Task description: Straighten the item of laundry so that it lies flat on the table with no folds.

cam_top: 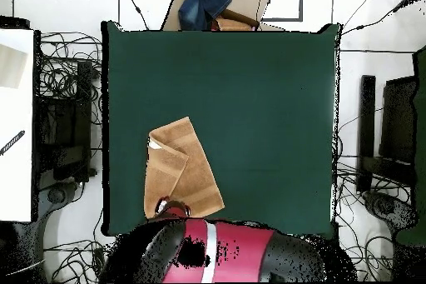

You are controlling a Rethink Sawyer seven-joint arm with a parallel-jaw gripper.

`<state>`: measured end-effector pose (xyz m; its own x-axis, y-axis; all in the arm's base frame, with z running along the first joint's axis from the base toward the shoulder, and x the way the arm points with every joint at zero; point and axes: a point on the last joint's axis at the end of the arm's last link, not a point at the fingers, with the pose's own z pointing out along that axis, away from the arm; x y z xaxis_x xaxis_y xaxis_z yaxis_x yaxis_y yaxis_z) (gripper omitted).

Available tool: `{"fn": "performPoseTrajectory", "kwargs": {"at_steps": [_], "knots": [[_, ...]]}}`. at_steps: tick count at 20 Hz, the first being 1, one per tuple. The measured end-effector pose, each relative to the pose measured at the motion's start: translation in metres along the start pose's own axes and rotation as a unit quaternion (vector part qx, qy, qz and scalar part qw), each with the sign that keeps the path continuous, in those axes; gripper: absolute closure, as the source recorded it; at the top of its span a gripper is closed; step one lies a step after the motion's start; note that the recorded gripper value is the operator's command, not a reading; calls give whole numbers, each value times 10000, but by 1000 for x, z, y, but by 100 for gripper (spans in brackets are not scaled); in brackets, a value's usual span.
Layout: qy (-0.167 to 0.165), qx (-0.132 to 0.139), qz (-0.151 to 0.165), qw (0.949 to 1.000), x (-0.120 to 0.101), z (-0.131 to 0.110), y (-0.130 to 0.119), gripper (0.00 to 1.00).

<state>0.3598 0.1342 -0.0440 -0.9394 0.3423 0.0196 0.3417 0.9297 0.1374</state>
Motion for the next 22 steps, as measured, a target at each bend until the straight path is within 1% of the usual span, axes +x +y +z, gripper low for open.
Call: {"fn": "performPoseTrajectory", "kwargs": {"at_steps": [5,10,22], "knots": [[40,-185,-109,9998,0,2,-6,0],[67,-317,-119,9994,-1,1,-10,0],[92,-363,-113,9992,-3,-1,-9,0]]}}
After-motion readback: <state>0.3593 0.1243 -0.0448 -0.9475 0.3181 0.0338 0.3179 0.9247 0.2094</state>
